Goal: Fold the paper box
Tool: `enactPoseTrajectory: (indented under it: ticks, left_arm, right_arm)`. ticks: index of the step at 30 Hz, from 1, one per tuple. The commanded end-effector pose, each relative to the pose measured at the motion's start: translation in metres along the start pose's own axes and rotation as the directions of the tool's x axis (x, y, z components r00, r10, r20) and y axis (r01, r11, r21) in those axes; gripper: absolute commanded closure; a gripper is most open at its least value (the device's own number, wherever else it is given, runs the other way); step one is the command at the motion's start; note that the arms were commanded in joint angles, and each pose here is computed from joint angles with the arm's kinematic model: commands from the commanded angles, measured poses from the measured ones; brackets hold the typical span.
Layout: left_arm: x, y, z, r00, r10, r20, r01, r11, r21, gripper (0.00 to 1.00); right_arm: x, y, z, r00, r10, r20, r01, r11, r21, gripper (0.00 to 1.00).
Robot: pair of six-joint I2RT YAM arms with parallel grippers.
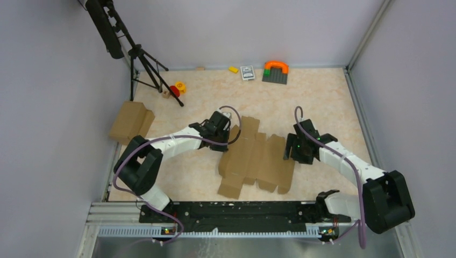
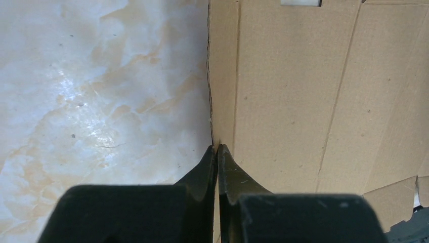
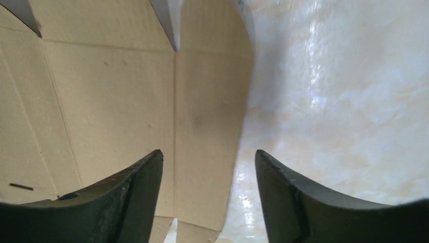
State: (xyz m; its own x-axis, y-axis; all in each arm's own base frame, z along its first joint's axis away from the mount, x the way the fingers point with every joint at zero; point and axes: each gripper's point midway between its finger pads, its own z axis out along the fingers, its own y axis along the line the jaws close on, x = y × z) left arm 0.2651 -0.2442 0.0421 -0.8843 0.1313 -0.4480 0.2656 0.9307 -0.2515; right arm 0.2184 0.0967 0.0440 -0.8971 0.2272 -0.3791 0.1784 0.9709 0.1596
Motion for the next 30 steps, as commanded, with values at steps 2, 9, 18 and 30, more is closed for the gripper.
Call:
enactPoseTrajectory:
  ticks: [2, 9, 18, 30]
  left_arm:
    - [0.003, 0.018, -0.006, 1.000, -0.014, 0.010, 0.015, 0.998, -0.065, 1.00]
    - [0.004, 0.018, -0.008, 1.000, -0.007, 0.009, 0.008, 0.998, -0.063, 1.00]
    - [0.005, 0.007, -0.005, 1.000, -0.006, -0.008, 0.006, 1.000, -0.002, 1.00]
    - [0.012, -0.015, 0.003, 0.998, 0.016, -0.059, -0.010, 0.995, 0.103, 1.00]
  right_arm:
    - [-0.008, 0.009, -0.005, 0.992, 0.103, 0.077, -0.096, 0.992, -0.083, 0.57]
    - [-0.008, -0.033, -0.006, 0.974, 0.184, 0.134, -0.202, 0.970, 0.137, 1.00]
    - [0.020, -0.028, 0.024, 0.985, 0.173, -0.018, -0.169, 0.974, 0.150, 1.00]
    - [0.017, 0.030, 0.030, 0.992, 0.115, -0.047, -0.117, 0.992, -0.042, 1.00]
